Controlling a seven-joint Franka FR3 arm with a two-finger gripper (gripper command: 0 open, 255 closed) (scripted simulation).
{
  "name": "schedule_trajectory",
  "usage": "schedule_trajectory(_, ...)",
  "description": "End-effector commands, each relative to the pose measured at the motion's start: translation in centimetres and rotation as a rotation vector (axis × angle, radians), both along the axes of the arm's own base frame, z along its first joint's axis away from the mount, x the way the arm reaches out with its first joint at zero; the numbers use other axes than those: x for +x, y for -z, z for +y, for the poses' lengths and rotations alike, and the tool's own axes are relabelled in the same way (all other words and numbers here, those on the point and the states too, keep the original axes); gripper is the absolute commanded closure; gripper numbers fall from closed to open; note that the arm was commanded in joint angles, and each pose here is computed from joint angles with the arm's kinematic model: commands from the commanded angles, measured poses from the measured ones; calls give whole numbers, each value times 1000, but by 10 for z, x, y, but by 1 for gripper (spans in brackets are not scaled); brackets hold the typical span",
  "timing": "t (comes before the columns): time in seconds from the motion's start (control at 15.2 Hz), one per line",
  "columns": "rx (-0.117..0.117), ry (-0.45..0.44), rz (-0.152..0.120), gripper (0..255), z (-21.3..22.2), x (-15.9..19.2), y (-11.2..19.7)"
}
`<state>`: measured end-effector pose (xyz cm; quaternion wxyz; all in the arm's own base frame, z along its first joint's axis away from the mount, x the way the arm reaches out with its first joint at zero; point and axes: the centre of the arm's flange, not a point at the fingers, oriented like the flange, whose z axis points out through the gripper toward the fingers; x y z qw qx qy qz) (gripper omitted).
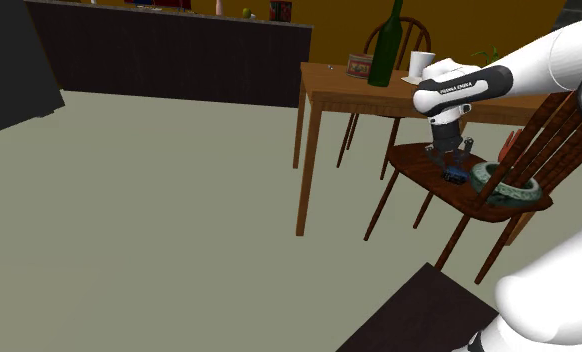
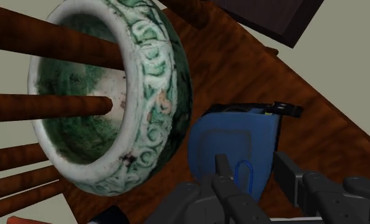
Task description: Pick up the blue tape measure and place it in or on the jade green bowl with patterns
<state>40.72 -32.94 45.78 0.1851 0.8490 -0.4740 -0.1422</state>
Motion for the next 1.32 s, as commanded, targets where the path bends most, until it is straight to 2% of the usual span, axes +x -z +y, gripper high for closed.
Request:
schedule_trajectory(0.0,-28,-7,14,255,-5,-5,-15)
schedule_trajectory(1.25,-28,-7,14,255,-5,-5,-115)
